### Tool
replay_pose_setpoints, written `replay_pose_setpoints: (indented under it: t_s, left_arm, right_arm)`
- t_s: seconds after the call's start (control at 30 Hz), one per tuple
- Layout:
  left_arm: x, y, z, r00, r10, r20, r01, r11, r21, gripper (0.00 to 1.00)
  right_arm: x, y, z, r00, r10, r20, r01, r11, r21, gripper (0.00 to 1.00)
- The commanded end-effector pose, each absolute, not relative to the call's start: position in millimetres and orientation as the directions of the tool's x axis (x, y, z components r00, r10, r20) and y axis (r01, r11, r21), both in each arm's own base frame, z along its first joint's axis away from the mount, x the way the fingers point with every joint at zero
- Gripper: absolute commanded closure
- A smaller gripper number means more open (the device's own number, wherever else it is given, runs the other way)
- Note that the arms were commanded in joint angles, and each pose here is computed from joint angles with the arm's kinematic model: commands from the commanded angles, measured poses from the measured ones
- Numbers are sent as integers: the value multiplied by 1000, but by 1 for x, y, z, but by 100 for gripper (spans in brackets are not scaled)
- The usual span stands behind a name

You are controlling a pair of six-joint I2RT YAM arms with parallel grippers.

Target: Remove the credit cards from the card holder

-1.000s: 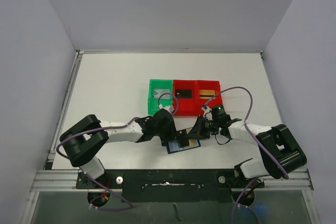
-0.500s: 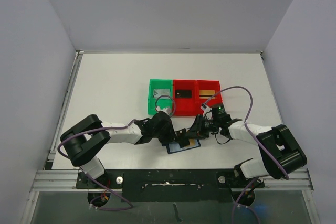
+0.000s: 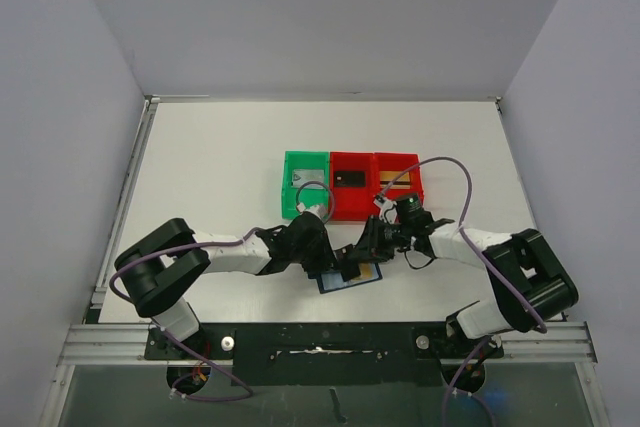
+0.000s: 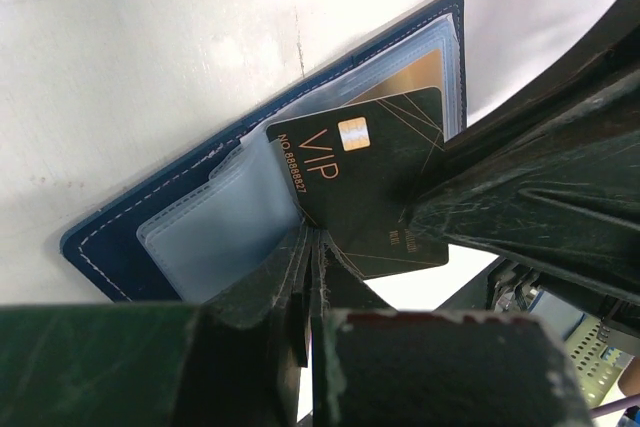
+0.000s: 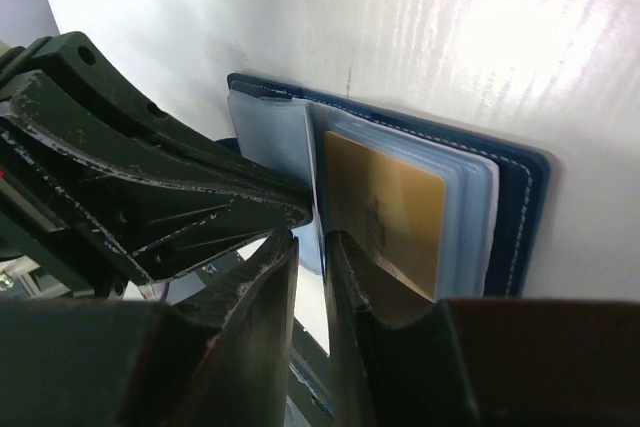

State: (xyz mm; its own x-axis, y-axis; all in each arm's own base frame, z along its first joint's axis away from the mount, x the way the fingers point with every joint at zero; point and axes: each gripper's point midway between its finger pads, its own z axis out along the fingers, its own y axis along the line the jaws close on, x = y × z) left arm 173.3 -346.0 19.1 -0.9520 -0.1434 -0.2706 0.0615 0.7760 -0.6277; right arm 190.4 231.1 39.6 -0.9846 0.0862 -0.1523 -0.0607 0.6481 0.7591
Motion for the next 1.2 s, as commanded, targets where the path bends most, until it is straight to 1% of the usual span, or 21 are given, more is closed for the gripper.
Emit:
replay_pose_setpoints:
  t_s: [0.0, 0.07, 0.17, 0.33, 0.5, 0.63, 0.73, 0.83, 0.93, 1.03, 1.17]
  left_arm:
    - [166, -325, 4, -954, -125, -273, 52, 827, -559, 100]
    - [166, -324, 4, -953, -126, -274, 51, 828, -558, 100]
    - [167, -323, 5, -953, -129, -275, 48, 829, -557, 100]
    - [169, -319, 7, -948, -123, -293, 55, 845, -531, 100]
    - [172, -320, 17, -942, -116, -315, 80, 834, -545, 100]
    - [171, -326, 28, -941, -97, -324, 112, 814, -570, 100]
    - [172, -332, 42, -935, -91, -342, 143, 787, -600, 97]
    - [173, -341, 62, -926, -83, -367, 191, 737, -649, 97]
    - [175, -344, 80, -914, -99, -393, 217, 699, -681, 97]
    - [180, -338, 94, -896, -128, -425, 225, 695, -683, 95]
    - [193, -314, 109, -862, -202, -465, 193, 718, -669, 90]
  right_arm:
    - [194, 244, 45, -984, 27, -179, -121, 639, 760, 81]
    - [195, 246, 44, -983, 23, -181, -122, 652, 749, 82]
    - [200, 241, 42, -982, 36, -186, -105, 716, 691, 89]
    - [211, 238, 60, -967, 66, -245, -121, 729, 673, 98]
    - [224, 221, 73, -943, 132, -305, -92, 778, 621, 100]
    - [238, 219, 101, -900, 176, -400, -133, 761, 635, 100]
    - [245, 220, 122, -861, 195, -469, -184, 741, 645, 100]
    - [253, 213, 132, -819, 221, -529, -197, 758, 622, 100]
    - [262, 207, 150, -753, 244, -612, -238, 765, 598, 100]
    - [271, 201, 174, -657, 257, -709, -301, 772, 559, 100]
    - [288, 185, 208, -465, 257, -847, -367, 815, 449, 100]
